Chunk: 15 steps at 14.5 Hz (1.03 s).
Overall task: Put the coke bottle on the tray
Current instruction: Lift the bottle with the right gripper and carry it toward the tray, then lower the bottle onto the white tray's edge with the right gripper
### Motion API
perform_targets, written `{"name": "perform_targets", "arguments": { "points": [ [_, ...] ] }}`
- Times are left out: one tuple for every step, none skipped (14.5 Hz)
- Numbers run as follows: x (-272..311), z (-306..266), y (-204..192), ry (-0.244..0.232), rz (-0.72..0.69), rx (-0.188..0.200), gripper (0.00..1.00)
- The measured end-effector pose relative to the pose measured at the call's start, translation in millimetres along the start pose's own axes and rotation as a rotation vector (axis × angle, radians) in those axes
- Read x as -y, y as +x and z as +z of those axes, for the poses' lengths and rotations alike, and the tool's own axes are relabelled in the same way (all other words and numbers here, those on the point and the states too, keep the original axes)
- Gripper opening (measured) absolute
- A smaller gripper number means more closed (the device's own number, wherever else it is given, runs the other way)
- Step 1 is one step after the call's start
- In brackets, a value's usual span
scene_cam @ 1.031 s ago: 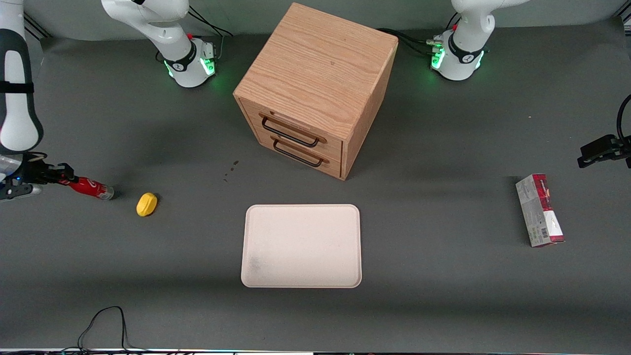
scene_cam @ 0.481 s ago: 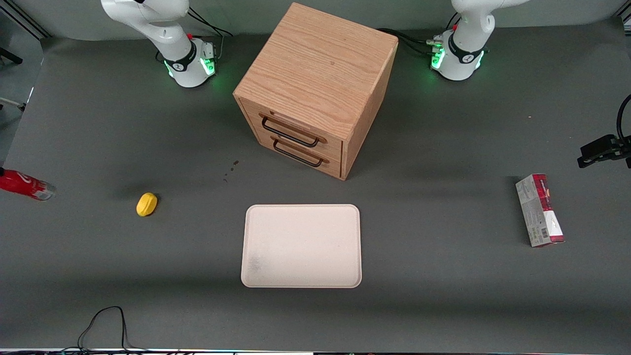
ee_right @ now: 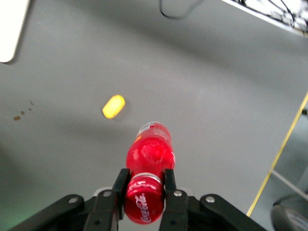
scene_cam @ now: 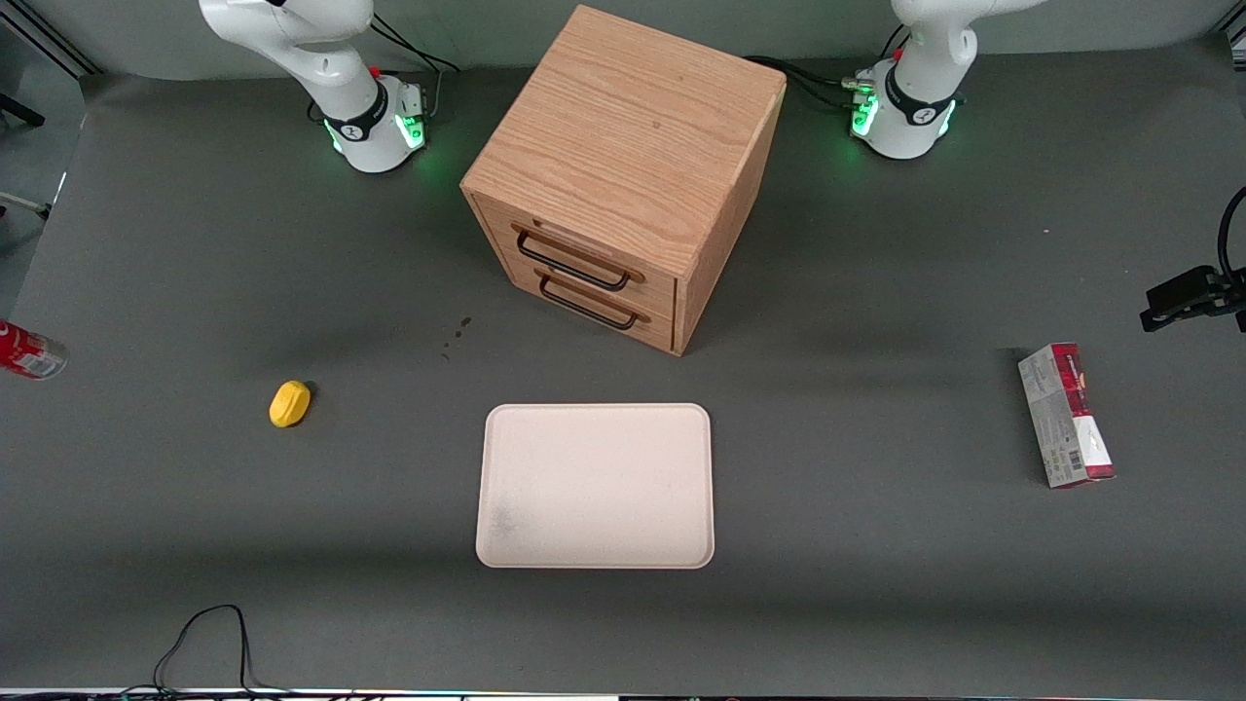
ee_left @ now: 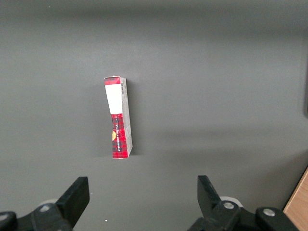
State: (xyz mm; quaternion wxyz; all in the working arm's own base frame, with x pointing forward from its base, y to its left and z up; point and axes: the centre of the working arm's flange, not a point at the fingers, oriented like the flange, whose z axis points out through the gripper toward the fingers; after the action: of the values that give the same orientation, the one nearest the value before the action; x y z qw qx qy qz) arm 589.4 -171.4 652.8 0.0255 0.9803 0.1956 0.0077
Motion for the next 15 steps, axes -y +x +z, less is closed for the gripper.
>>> {"name": "perform_targets", "arguments": {
  "points": [
    [20, -2, 21, 0.0, -0.028, -0.014, 0.33],
    [44, -5, 44, 0.003, -0.048, -0.029, 0.33],
    [70, -6, 68, 0.01, -0.06, -0.045, 0.33],
    [96, -5, 89, 0.021, -0.065, -0.058, 0.33],
    [124, -3, 109, 0.037, -0.065, -0.068, 0.33],
    [166, 2, 135, 0.059, -0.05, -0.072, 0.33],
    [193, 7, 150, 0.066, -0.036, -0.067, 0.33],
    [224, 12, 164, 0.066, -0.025, -0.061, 0.33],
    [254, 17, 177, 0.06, -0.028, -0.054, 0.33],
    [286, 22, 188, 0.052, -0.033, -0.05, 0.33],
    [314, 28, 197, 0.048, -0.038, -0.052, 0.33],
    [338, 34, 205, 0.046, -0.044, -0.054, 0.33],
    [358, 39, 211, 0.046, -0.056, -0.058, 0.33],
    [374, 44, 216, 0.046, -0.071, -0.057, 0.33],
    [388, 48, 220, 0.047, -0.085, -0.059, 0.33]
  ]
}}
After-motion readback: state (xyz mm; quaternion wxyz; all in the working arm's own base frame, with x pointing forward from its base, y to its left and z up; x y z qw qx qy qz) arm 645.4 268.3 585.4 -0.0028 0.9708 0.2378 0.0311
